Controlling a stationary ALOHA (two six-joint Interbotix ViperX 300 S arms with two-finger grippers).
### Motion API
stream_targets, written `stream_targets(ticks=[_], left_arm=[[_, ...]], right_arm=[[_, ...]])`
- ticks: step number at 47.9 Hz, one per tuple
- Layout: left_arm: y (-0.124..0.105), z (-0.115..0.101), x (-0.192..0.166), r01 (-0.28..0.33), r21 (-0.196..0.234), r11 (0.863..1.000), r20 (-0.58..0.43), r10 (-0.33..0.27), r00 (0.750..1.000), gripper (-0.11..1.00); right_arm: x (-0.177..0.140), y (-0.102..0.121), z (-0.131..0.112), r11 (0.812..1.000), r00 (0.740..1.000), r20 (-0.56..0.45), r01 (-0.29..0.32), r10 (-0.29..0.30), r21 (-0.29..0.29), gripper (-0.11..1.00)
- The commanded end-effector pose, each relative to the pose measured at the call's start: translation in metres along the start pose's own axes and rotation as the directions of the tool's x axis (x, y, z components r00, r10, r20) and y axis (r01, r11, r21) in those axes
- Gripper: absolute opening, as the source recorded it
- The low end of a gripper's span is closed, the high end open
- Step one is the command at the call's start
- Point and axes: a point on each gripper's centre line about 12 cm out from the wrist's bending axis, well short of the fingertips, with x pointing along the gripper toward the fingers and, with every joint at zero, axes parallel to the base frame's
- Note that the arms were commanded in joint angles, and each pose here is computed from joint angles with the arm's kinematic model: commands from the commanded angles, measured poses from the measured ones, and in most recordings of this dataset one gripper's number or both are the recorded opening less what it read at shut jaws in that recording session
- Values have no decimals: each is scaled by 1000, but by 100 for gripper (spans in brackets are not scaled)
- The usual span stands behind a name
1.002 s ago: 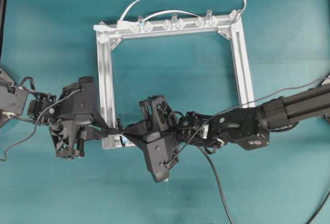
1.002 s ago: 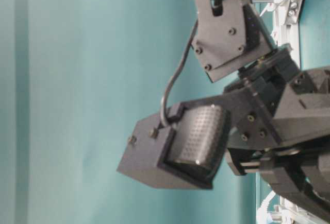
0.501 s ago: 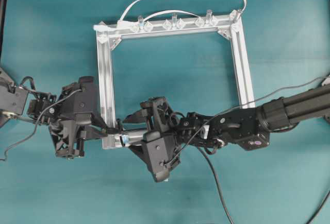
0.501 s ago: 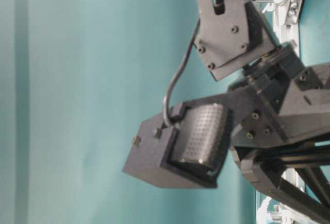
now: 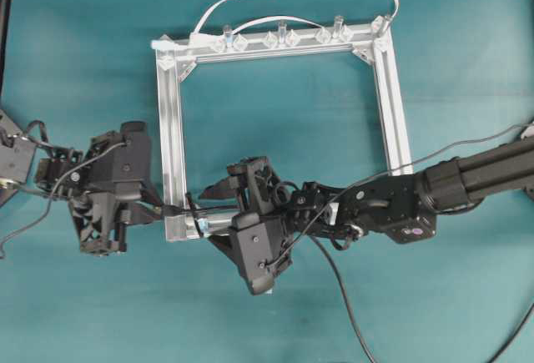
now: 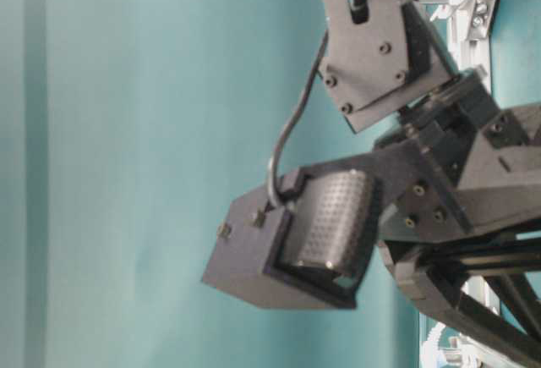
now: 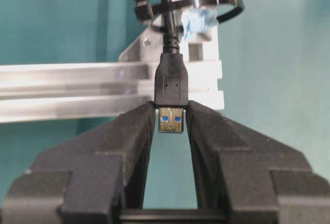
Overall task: Insert the wire through the string loop located on the left side.
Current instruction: 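Pull the plug leftward with the left gripper, drawing cable through the loop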
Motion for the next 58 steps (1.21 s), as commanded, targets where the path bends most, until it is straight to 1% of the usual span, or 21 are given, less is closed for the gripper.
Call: stream_targets(ticks=[1,17,27,36,46,58], left_arm=[[-4,4,-7,12,-6,1000,19,-12,1000,22],[-11,-13,-18,27,25,999,-40,-26,999,22],[-9,-25,-24,25,-3,1000,-63,-25,998,22],[-6,-34,-31,25,-37,999,-67,-27,997,22],[-8,-43,-39,31,-20,999,-93,-33,995,22],[-9,-42,-40,36,-19,999,-81,-38,996,22]], right_arm=[[-5,-3,14,1000,999,34,6,-6,8,99],[-5,-3,13,1000,999,32,5,-6,7,99],[-5,-3,13,1000,999,32,6,-6,9,99],[-5,-3,13,1000,999,32,5,-6,7,99],[-5,-3,13,1000,999,32,5,-6,7,99],[-4,-2,13,1000,1000,31,5,-5,7,99]])
